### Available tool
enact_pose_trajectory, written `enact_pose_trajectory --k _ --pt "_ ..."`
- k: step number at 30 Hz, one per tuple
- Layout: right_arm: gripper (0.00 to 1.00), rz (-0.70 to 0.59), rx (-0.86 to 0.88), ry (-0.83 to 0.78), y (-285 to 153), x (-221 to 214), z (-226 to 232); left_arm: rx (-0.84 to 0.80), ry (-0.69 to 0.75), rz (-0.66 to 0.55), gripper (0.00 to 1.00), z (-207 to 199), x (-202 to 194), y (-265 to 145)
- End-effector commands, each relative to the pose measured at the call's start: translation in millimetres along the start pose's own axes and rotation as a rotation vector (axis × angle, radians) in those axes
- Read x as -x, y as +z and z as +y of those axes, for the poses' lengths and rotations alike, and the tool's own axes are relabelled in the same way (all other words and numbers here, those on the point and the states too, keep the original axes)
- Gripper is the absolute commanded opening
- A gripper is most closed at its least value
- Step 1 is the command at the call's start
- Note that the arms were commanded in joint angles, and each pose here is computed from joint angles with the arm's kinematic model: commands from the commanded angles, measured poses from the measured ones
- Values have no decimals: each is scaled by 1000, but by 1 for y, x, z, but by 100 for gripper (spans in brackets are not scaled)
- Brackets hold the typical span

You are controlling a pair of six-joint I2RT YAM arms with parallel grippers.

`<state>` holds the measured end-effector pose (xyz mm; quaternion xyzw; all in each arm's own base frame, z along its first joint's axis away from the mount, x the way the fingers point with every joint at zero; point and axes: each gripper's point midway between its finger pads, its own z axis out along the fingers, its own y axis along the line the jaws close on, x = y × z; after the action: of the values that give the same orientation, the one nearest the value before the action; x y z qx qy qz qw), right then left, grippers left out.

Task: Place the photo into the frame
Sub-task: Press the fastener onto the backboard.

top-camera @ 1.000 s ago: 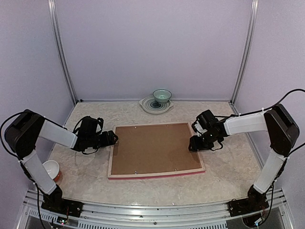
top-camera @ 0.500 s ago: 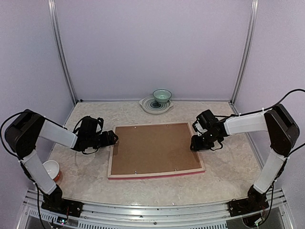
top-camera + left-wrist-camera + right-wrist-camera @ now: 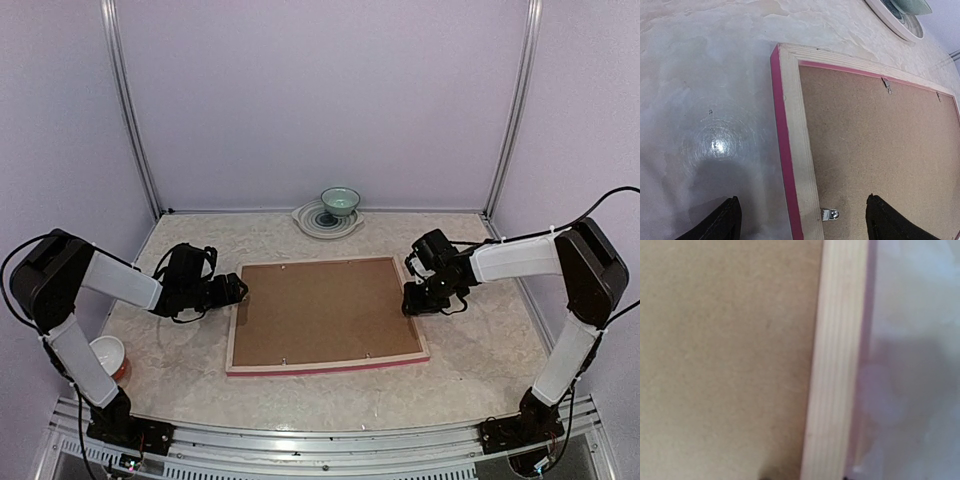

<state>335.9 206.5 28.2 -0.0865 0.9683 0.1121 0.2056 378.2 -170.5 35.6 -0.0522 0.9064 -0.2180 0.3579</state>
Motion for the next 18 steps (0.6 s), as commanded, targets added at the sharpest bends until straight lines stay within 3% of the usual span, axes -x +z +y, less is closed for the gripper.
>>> enact_pose_trajectory --k 1,6,9,18 --pt "29 78 -39 -16 6 -20 -6 17 -17 40 85 8 -9 4" --pt "26 81 -40 -15 5 -20 -6 16 -17 39 85 7 -8 4" --pt "19 87 -43 -15 6 -22 -6 14 -17 39 85 7 -8 4" --pt "17 84 -28 -16 4 -19 -3 12 -19 39 85 7 -8 3"
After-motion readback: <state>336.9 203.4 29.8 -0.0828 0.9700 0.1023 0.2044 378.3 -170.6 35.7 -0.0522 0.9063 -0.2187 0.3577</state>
